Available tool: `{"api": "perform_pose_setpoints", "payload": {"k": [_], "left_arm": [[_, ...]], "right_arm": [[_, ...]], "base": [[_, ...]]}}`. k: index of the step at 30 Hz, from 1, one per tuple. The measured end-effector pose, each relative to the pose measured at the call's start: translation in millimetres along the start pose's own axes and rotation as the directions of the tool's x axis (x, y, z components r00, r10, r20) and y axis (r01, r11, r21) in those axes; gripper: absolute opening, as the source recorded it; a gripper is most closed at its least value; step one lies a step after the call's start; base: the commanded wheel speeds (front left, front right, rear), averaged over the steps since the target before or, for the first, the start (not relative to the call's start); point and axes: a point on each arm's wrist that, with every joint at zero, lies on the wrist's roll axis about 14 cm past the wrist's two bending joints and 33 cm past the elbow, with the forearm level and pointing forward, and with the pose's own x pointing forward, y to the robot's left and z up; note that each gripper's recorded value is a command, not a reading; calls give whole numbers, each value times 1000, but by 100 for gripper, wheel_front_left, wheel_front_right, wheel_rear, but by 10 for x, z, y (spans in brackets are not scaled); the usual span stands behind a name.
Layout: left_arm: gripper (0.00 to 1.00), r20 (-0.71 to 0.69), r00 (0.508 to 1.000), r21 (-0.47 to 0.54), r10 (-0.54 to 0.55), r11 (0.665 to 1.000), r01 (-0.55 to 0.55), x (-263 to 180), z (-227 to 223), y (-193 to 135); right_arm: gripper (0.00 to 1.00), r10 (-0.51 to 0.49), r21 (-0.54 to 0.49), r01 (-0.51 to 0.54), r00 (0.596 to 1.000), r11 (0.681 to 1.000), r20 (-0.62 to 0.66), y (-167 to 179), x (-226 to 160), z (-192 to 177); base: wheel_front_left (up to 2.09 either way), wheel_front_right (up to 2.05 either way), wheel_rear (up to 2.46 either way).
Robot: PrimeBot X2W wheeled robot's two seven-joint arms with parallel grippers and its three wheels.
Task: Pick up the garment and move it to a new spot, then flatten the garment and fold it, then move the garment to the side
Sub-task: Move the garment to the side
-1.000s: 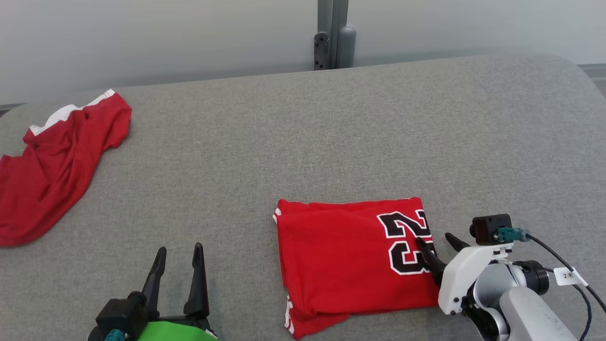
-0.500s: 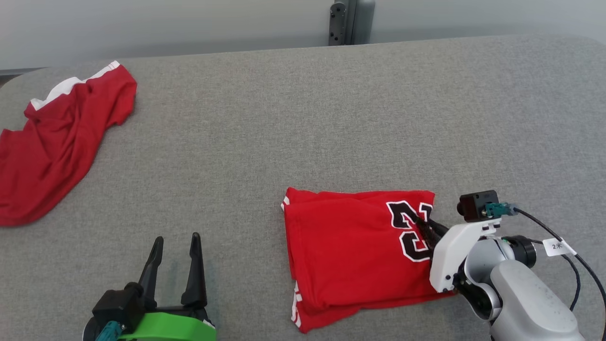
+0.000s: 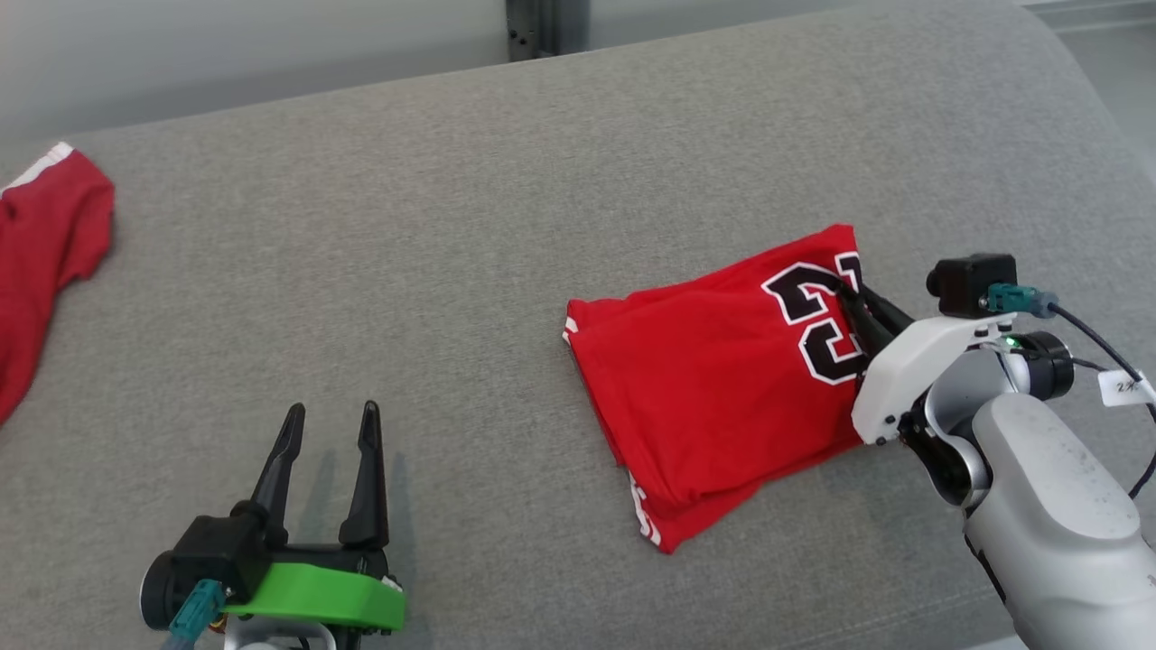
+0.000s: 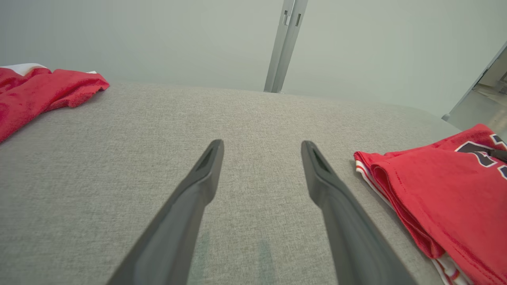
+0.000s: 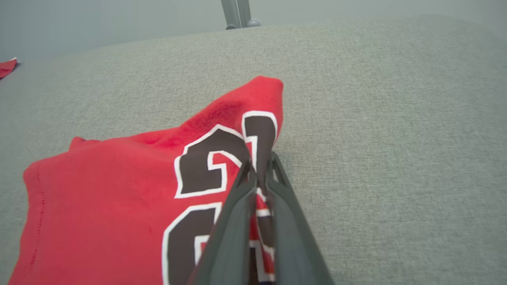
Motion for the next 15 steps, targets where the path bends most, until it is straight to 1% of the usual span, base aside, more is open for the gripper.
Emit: {"api": "perform_pose_setpoints", "payload": {"k": [6,11,15], "left_arm": [[100,-28,990,17,-137,990,138,305,-97,-328],[100,-56,967,24,-248,968,250,544,-196,-621],[100,-79,946,10,-315,948,317,661,-298,-826]], "right_arm": [[0,-113,20,112,991,994,71,-406,-143,178],[0,-197,50,193,975,980,106,-656,-278,213],[0,-256,63,250,960,966,114,-838,-373,200]], "base": [[0,0,0],[0,0,0],[0,0,0]]}}
